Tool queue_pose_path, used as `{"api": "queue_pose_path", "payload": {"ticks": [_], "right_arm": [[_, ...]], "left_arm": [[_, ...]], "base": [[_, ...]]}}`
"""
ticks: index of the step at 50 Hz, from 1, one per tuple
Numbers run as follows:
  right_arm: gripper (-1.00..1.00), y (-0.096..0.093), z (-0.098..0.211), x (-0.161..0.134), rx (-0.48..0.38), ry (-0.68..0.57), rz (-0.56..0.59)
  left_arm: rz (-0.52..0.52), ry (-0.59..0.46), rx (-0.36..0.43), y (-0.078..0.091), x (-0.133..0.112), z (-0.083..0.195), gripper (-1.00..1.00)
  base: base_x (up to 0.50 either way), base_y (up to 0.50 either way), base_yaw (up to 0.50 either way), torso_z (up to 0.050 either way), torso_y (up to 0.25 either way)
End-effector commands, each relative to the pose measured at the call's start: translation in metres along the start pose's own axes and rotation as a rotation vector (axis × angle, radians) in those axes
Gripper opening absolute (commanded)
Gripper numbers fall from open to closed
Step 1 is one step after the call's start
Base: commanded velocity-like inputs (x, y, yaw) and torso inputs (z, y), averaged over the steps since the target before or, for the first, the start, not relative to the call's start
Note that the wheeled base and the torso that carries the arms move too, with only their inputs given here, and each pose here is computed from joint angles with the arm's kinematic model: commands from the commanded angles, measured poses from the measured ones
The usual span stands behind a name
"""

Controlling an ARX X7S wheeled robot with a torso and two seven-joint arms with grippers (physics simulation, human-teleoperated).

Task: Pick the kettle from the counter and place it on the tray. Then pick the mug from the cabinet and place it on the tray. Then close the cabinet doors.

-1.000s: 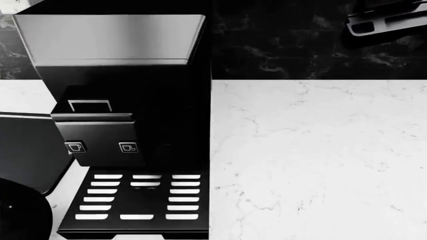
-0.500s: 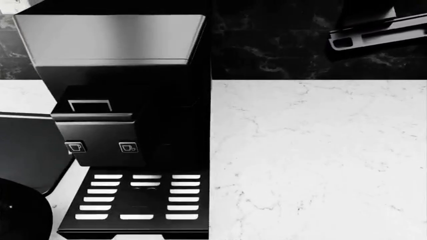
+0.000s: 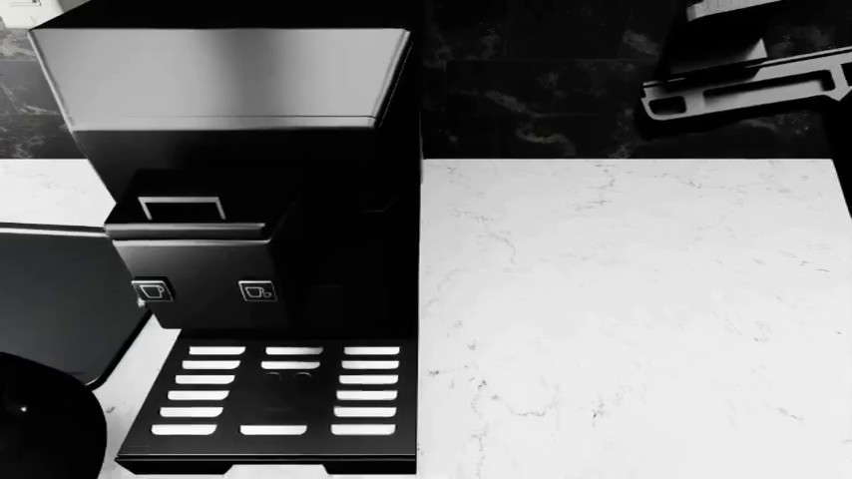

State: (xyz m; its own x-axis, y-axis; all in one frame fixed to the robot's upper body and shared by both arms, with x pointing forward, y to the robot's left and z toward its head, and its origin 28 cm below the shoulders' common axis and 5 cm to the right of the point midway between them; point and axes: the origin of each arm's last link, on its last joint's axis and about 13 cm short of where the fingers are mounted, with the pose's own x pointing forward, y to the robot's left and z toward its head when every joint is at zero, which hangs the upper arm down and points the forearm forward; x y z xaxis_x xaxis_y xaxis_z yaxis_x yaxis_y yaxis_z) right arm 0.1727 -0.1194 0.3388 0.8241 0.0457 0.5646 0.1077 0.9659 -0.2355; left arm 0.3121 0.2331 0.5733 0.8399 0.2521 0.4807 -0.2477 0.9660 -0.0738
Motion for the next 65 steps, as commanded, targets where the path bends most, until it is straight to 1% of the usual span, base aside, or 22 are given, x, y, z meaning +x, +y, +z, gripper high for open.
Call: {"api": "queue_pose_path", "payload": {"ticks": [1, 13, 17, 21, 26, 27, 30, 34, 36, 37, 39, 40, 41, 42, 46, 50, 65], "right_arm": [[1.00, 0.001, 0.000, -0.004, 0.000, 0.013, 0.003], [1.00, 0.001, -0.001, -0.006, 0.002, 0.021, -0.009], [1.00, 0.000, -0.003, -0.007, 0.006, 0.022, -0.018], [1.00, 0.000, -0.002, -0.008, 0.013, 0.022, -0.020], [1.00, 0.000, -0.003, -0.012, 0.020, 0.019, -0.021], [1.00, 0.000, -0.003, -0.012, 0.022, 0.020, -0.024], [1.00, -0.001, -0.004, -0.014, 0.029, 0.023, -0.031], [1.00, -0.002, -0.007, -0.016, 0.036, 0.029, -0.037], [1.00, -0.001, -0.009, -0.017, 0.040, 0.031, -0.037], [1.00, -0.001, -0.010, -0.017, 0.043, 0.035, -0.040], [1.00, -0.001, -0.012, -0.017, 0.045, 0.038, -0.041], [1.00, -0.001, -0.013, -0.017, 0.046, 0.039, -0.042], [1.00, -0.001, -0.013, -0.017, 0.047, 0.041, -0.044], [1.00, -0.001, -0.013, -0.018, 0.048, 0.041, -0.044], [1.00, -0.001, -0.015, -0.020, 0.050, 0.043, -0.049], [1.00, 0.000, -0.016, -0.020, 0.033, 0.037, -0.051], [1.00, 0.002, -0.018, -0.019, 0.020, 0.037, -0.051]], "left_arm": [[-0.032, -0.139, -0.051, 0.004, -0.019, 0.044, -1.00], [-0.073, -0.194, -0.058, 0.013, -0.037, 0.066, -1.00], [-0.104, -0.210, -0.065, 0.017, -0.044, 0.072, -1.00], [-0.146, -0.220, -0.085, 0.024, -0.058, 0.070, -1.00], [-0.230, -0.230, -0.092, 0.033, -0.089, 0.048, -1.00], [-0.259, -0.225, -0.103, 0.035, -0.096, 0.042, -1.00], [-0.270, -0.196, -0.139, 0.047, -0.106, 0.012, -1.00], [-0.260, -0.146, -0.157, 0.062, -0.120, -0.022, -1.00], [-0.255, -0.122, -0.159, 0.068, -0.123, -0.040, -1.00], [-0.234, -0.109, -0.163, 0.072, -0.125, -0.049, -1.00], [-0.130, -0.082, -0.169, 0.083, -0.132, -0.060, -1.00], [-0.152, -0.076, -0.169, 0.083, -0.138, -0.064, -1.00], [-0.220, -0.075, -0.167, 0.081, -0.144, -0.066, -1.00], [-0.258, -0.068, -0.166, 0.080, -0.148, -0.071, -1.00], [-0.253, -0.030, -0.154, 0.085, -0.155, -0.090, -1.00], [-0.240, -0.009, -0.149, 0.088, -0.155, -0.098, -1.00], [-0.234, 0.005, -0.140, 0.089, -0.152, -0.103, -1.00]], "base": [[-0.50, 0.00, 0.00, 0.000, 0.000], [-0.50, 0.00, 0.00, 0.000, 0.000], [-0.50, 0.00, 0.00, 0.000, 0.000], [-0.35, 0.00, 0.00, 0.000, 0.000], [0.00, 0.00, 0.00, 0.000, 0.000], [0.00, 0.00, 0.00, 0.000, 0.000], [0.00, 0.00, 0.00, 0.000, 0.000], [0.00, 0.00, 0.00, 0.000, 0.000], [0.00, 0.00, 0.00, 0.000, 0.000], [0.00, 0.00, 0.00, 0.000, 0.000], [0.00, 0.00, 0.00, 0.000, 0.000], [0.00, 0.00, 0.00, 0.000, 0.000], [0.00, 0.00, 0.00, 0.000, 0.000], [0.00, 0.00, 0.00, 0.000, 0.000], [0.00, 0.00, 0.00, 0.000, 0.000], [0.00, 0.25, 0.00, 0.000, 0.000], [0.00, 0.50, 0.00, 0.000, 0.000]]}}
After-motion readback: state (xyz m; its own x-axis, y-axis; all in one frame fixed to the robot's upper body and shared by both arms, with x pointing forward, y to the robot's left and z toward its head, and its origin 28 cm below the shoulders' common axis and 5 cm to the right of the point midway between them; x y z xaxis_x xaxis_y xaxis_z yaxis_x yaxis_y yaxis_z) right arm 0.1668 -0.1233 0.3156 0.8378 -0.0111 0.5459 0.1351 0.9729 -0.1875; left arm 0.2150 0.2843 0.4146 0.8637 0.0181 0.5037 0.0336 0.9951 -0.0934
